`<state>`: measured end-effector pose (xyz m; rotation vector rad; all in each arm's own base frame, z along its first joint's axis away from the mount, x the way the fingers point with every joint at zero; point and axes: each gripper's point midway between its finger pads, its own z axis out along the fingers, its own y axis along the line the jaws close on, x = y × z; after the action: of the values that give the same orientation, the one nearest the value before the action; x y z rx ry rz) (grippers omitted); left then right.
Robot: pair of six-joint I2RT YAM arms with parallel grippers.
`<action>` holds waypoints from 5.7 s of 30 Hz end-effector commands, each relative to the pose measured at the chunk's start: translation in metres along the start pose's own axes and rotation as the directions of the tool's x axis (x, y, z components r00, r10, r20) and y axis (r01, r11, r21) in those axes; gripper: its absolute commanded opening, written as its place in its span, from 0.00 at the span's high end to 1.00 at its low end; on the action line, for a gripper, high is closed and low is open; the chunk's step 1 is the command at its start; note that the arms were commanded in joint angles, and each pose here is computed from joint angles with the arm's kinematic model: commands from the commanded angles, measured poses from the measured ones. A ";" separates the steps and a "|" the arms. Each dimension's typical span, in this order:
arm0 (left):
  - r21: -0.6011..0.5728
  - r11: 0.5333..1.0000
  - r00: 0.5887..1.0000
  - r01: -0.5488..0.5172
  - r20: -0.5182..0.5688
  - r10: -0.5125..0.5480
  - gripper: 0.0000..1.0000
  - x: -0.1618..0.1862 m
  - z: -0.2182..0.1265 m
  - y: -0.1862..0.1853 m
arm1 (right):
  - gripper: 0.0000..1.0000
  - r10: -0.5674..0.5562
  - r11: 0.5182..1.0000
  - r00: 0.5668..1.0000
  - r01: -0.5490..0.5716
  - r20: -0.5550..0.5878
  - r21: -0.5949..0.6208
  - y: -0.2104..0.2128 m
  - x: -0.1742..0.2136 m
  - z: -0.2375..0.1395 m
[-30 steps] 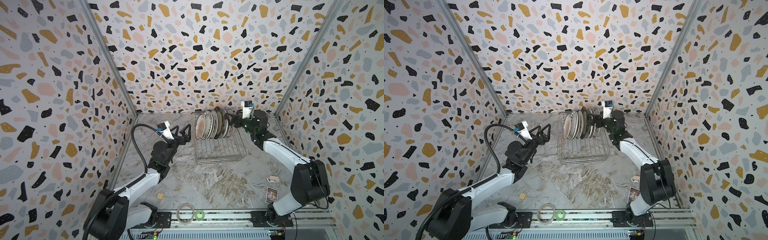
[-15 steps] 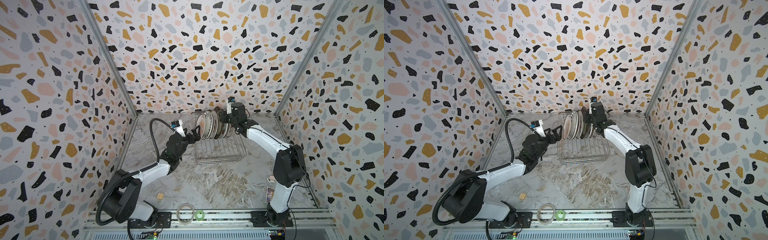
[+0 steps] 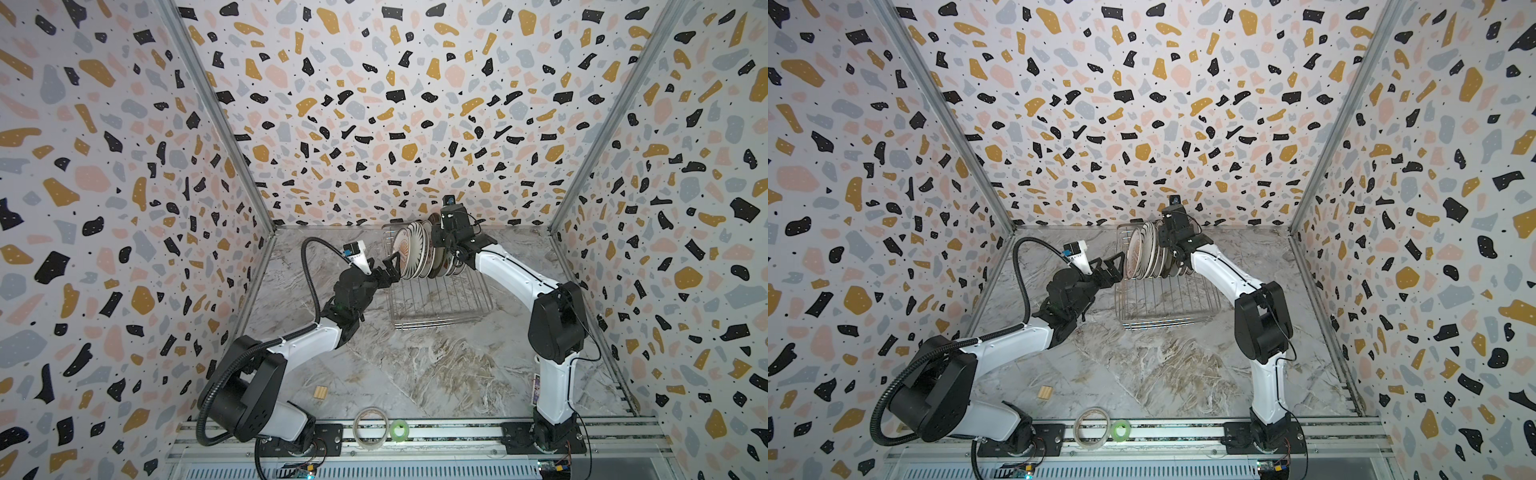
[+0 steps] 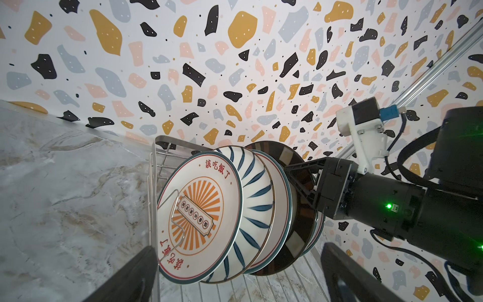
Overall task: Unload the plates from the dish rack
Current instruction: 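Grip the dark-rimmed cream plate's top edge with the right gripper while left waits, then lift the dark-rimmed plate up out of the rack with the right gripper, then grasp the plate's rim with the left gripper while the right gripper holds it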
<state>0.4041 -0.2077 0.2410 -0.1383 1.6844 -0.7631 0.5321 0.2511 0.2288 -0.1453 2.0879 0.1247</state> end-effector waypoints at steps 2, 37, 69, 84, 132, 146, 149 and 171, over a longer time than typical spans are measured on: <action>0.023 1.000 0.999 -0.007 0.034 0.006 0.01 -0.012 -0.007 -0.009 | 0.70 -0.012 0.997 1.000 0.012 0.010 0.080 -0.010 -0.011 -0.006; -0.017 1.000 0.999 0.004 0.034 -0.003 0.01 -0.007 -0.017 0.002 | 0.97 -0.117 0.982 0.991 0.104 0.072 0.155 -0.007 -0.040 -0.020; -0.061 0.998 0.998 0.017 0.062 -0.013 0.00 -0.012 -0.034 0.012 | 1.00 -0.153 0.976 0.935 0.093 0.319 0.197 -0.012 -0.103 -0.135; -0.047 0.997 0.996 0.056 0.073 -0.052 0.00 -0.013 -0.049 0.012 | 1.00 -0.119 0.983 0.906 0.049 0.407 0.178 -0.027 -0.109 -0.202; 0.471 0.849 0.971 0.239 -0.107 -0.215 0.39 0.037 -0.112 -0.088 | 1.00 0.351 0.492 0.897 0.067 0.269 -0.868 0.026 -0.039 -0.286; 0.459 0.833 0.951 0.310 -0.146 -0.273 0.95 0.041 -0.111 -0.089 | 1.00 0.312 0.468 0.921 0.066 0.234 -0.881 0.032 -0.015 -0.268; 0.471 0.822 0.948 0.320 -0.153 -0.280 0.96 0.040 -0.110 -0.092 | 1.00 0.296 0.455 0.930 0.063 0.217 -0.889 0.035 -0.007 -0.263; 0.446 0.758 0.876 0.476 -0.169 -0.451 1.00 0.027 -0.093 -0.085 | 0.01 0.221 0.508 0.971 -0.033 0.093 -0.861 0.034 0.037 -0.214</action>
<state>0.2865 -0.2528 0.2087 -0.2266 1.7040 -1.4364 0.3304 0.2470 0.2918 -0.4911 1.6974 1.2625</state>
